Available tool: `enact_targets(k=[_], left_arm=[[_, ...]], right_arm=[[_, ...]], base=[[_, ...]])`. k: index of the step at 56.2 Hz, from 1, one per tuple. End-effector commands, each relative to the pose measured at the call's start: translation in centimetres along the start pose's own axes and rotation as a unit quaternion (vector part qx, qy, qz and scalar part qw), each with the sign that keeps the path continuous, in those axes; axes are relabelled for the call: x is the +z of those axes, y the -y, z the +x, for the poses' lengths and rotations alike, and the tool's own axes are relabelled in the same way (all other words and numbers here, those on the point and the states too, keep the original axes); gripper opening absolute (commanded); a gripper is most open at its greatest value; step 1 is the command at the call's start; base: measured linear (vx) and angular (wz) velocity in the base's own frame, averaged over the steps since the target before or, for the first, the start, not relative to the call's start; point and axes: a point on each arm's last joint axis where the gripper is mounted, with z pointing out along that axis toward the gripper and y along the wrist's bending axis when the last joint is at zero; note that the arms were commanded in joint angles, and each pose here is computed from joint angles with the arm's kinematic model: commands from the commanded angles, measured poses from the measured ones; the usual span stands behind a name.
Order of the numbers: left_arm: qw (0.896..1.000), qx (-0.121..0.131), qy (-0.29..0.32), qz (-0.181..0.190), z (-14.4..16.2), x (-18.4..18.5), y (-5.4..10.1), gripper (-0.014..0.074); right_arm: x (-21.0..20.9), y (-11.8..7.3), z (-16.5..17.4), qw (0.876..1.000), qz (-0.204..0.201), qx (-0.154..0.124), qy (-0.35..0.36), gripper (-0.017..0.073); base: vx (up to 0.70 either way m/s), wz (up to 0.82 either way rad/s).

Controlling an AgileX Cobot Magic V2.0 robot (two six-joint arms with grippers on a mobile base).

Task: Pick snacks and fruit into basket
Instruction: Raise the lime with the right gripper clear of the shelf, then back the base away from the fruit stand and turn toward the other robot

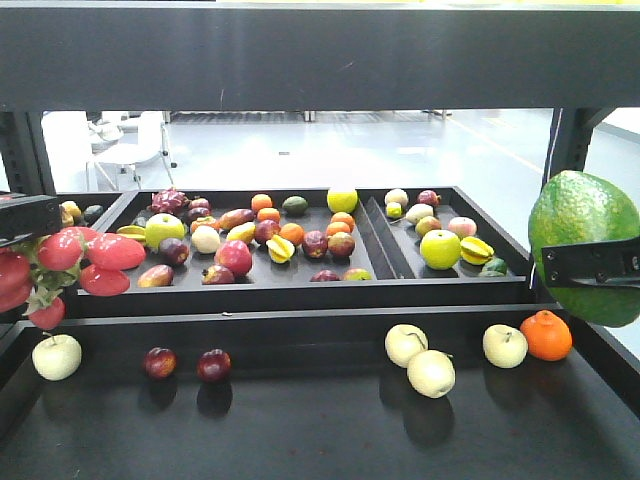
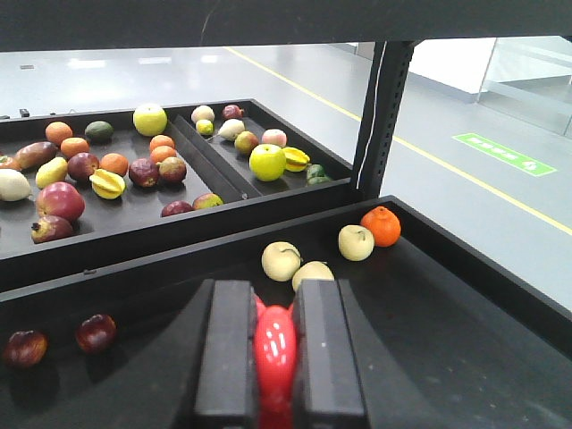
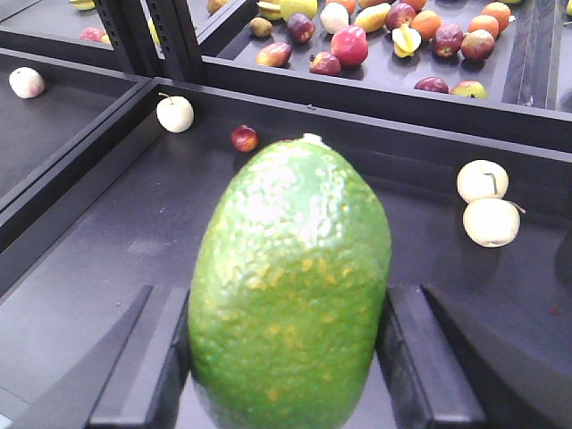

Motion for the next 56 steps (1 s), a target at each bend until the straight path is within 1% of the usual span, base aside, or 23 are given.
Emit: enact_targets(k=[1,56], left_arm=[[0.998,-0.006,0.062,0.009,-1.7,-0.99,0.28,-0.0006],[0.998,-0.006,0.06,0.008,-1.66,-0.84,0.26,-0.0006]], right_arm=[[-1.07,-0.14,-1.24,0.998,0.0,-0.004,0.059,-0.0008],[-1.07,-0.14,-1.22,0.998,0.0,-0.004,0.057,-0.0008]], base=[[0.0,0.0],[-0.02,-0.01]])
